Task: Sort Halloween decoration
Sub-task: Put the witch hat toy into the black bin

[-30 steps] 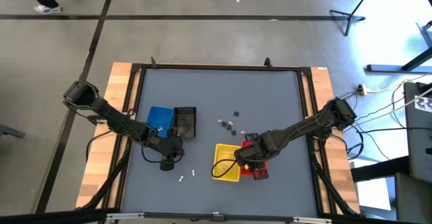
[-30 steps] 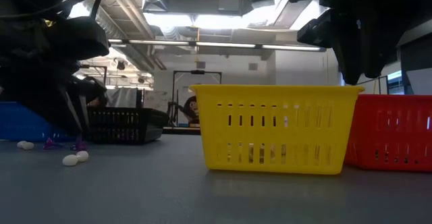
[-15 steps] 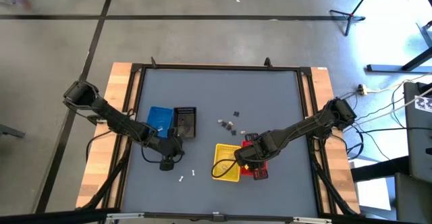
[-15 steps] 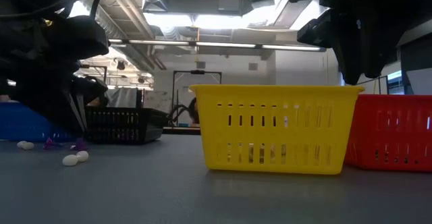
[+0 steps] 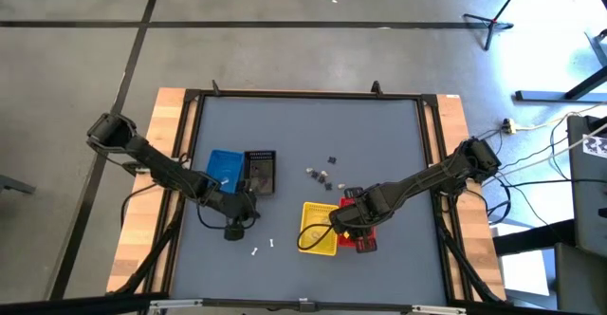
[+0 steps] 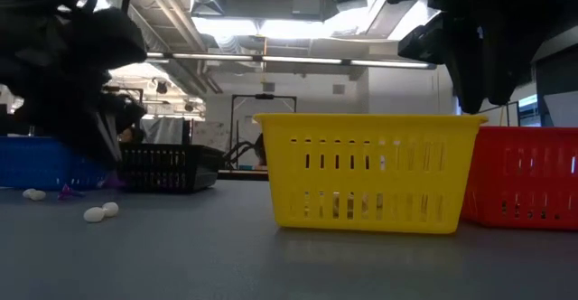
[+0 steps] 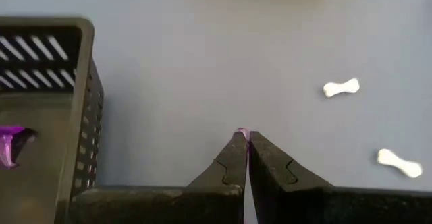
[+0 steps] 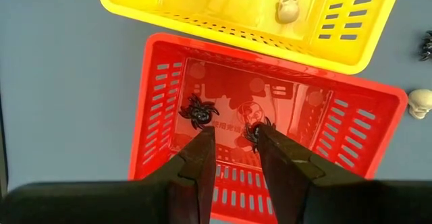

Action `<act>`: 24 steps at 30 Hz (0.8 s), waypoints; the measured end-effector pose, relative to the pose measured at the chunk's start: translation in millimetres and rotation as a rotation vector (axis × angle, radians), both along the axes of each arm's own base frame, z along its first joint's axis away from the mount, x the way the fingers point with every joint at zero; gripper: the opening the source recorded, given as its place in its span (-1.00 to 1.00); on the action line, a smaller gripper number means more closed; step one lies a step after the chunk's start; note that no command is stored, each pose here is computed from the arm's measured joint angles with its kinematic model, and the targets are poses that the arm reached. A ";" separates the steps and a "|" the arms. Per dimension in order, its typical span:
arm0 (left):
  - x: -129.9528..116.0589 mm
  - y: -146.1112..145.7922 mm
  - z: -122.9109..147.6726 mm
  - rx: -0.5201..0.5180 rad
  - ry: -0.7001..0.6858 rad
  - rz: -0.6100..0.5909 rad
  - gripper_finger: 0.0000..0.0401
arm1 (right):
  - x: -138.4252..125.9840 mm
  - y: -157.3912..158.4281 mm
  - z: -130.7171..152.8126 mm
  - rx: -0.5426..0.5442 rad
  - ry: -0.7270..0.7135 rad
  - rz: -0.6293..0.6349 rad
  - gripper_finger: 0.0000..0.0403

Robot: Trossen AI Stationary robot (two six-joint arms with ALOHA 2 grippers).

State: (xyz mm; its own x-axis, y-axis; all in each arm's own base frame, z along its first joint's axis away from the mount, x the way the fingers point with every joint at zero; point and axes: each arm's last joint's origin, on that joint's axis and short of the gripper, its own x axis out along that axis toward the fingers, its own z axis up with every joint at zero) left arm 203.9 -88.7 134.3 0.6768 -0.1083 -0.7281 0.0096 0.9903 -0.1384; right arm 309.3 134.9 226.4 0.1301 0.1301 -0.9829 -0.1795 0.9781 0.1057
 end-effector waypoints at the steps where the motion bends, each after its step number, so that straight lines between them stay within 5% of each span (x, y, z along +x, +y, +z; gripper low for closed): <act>1: -0.5 0.4 2.1 -0.004 -0.007 0.001 -1.00 | -0.1 0.1 0.0 0.000 0.000 0.000 -0.44; 10: -4.3 12.8 33.9 -0.037 -0.165 0.076 -1.00 | -0.1 -0.1 0.0 -0.002 0.000 0.011 -0.44; 16: -4.3 32.9 47.8 0.059 -0.250 0.164 -1.00 | 2.9 -8.3 0.1 -0.004 0.003 0.010 -0.44; 24: -8.3 60.6 39.4 0.169 -0.132 0.318 -1.00 | 7.8 -40.6 -0.7 -0.022 0.063 -0.085 -0.44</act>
